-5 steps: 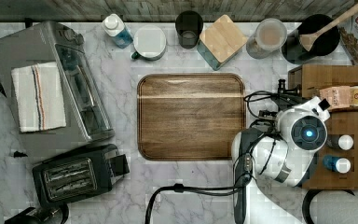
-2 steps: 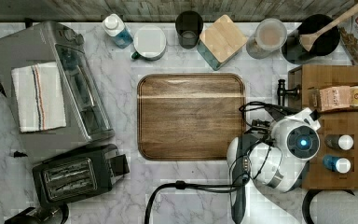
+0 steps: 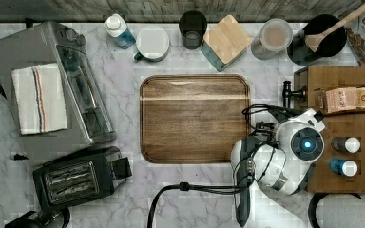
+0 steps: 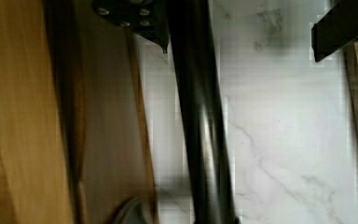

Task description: Open the drawer.

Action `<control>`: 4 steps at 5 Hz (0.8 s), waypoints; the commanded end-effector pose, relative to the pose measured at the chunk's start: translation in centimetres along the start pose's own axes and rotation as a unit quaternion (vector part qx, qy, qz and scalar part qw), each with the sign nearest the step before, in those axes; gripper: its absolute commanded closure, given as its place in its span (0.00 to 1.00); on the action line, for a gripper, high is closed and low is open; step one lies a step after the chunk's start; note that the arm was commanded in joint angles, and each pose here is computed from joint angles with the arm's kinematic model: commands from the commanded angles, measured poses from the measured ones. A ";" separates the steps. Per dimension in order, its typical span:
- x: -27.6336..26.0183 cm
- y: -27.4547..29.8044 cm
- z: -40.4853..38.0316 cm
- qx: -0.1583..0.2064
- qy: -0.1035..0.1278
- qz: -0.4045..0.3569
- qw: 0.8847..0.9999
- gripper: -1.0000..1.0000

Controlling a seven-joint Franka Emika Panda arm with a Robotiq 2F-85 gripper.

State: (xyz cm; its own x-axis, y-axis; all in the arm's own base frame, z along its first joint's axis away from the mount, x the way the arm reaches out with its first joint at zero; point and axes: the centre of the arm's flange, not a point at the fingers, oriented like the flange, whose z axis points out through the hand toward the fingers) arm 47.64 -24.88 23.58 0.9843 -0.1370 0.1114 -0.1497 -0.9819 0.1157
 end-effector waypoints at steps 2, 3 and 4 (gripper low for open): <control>1.8 -10.3 -1.8 0.123 -0.013 -0.115 0.986 0.00; 0.9 -15.4 -1.8 0.129 -0.020 -0.097 0.987 0.00; 0.6 -20.3 -2.4 0.150 -0.034 -0.080 0.985 0.00</control>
State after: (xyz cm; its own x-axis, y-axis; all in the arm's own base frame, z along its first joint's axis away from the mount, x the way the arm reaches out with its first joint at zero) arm 48.33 -20.94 24.08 0.9869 -0.1354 0.0876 -0.1306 -0.9897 -0.0586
